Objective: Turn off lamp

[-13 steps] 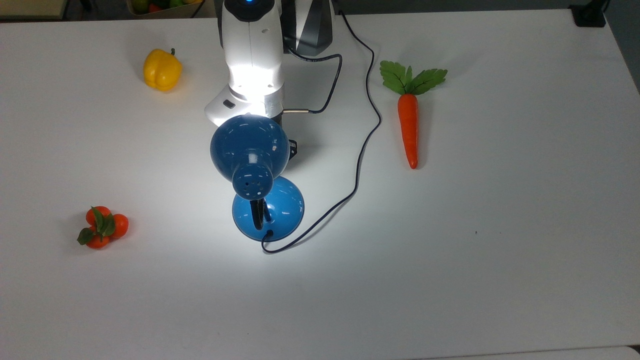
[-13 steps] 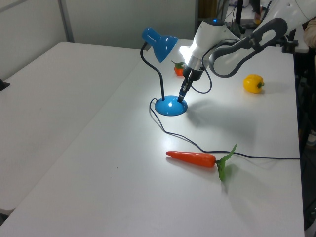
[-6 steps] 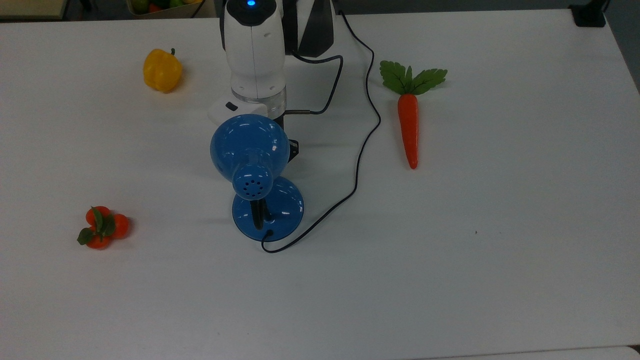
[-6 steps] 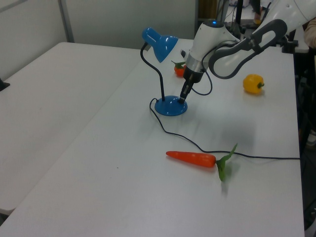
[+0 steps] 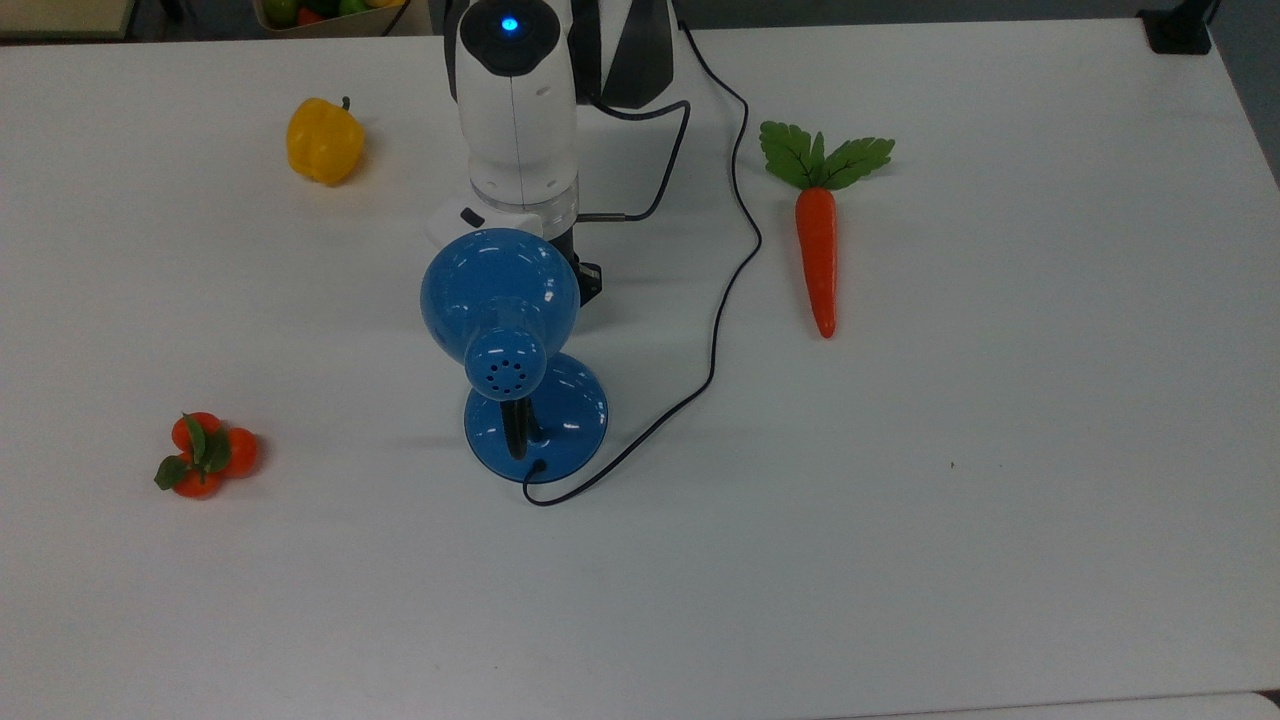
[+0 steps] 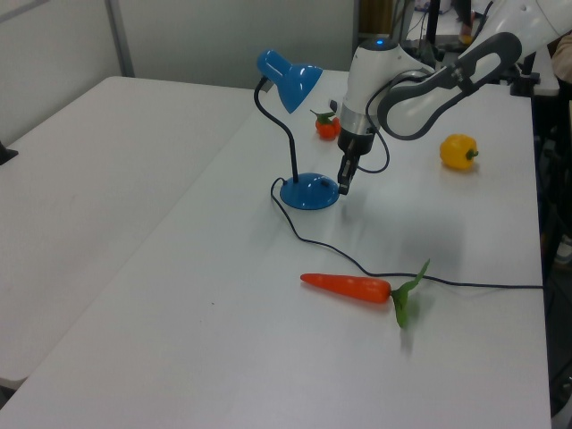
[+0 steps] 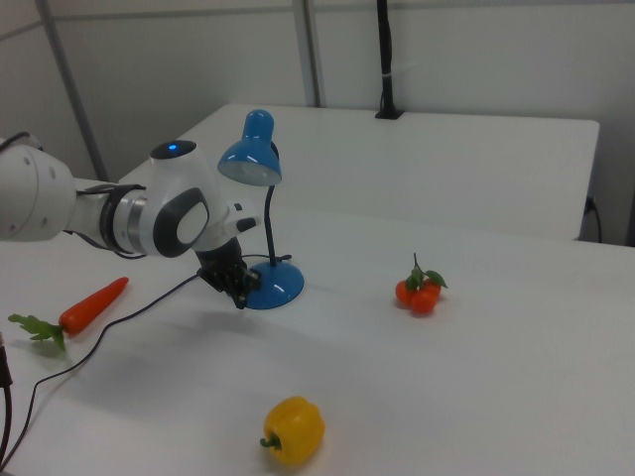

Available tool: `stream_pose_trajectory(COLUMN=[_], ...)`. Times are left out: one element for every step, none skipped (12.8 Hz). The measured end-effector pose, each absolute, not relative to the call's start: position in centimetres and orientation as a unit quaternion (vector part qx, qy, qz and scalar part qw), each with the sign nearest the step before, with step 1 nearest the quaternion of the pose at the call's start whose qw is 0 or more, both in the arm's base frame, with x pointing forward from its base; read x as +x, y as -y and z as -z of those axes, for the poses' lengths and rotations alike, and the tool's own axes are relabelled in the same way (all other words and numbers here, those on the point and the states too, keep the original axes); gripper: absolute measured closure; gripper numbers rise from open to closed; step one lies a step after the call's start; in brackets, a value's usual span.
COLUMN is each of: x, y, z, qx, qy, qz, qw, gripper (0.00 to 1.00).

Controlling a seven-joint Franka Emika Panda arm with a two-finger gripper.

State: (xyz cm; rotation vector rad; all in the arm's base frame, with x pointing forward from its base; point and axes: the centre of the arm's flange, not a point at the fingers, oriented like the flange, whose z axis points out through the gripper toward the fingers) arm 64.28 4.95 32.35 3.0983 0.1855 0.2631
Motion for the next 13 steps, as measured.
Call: stream_pose_trajectory(x=[63.8, 63.3, 62.8, 62.2, 61.5, 60.8, 60.1, 59.2, 58.3, 57.8, 57.2, 56.9, 56.5], y=[-4.9, -4.8, -4.7, -4.5, -4.4, -4.3, -4.2, -4.1, -4.0, -3.8, -3.6, -3.4, -3.2], z=[-33.4, -35.1, -36.6, -39.2, -42.1, -44.9, -47.4, -49.7, -51.9, -53.5, -55.7, -57.0, -58.6], qx=[0.996, 0.997, 0.998, 0.998, 0.998, 0.998, 0.998, 0.998, 0.998, 0.998, 0.999, 0.999, 0.999], qy=[-0.059, -0.058, -0.057, -0.054, -0.052, -0.050, -0.048, -0.047, -0.045, -0.043, -0.039, -0.038, -0.037], qz=[-0.065, -0.046, -0.031, -0.012, 0.000, 0.006, 0.006, 0.008, 0.011, 0.012, 0.008, 0.004, 0.002], qw=[0.016, 0.019, 0.021, 0.025, 0.028, 0.030, 0.032, 0.033, 0.035, 0.036, 0.037, 0.037, 0.037], gripper=[0.99, 0.99, 0.99, 0.99, 0.99, 0.99, 0.99, 0.99, 0.99, 0.99, 0.99, 0.99, 0.99])
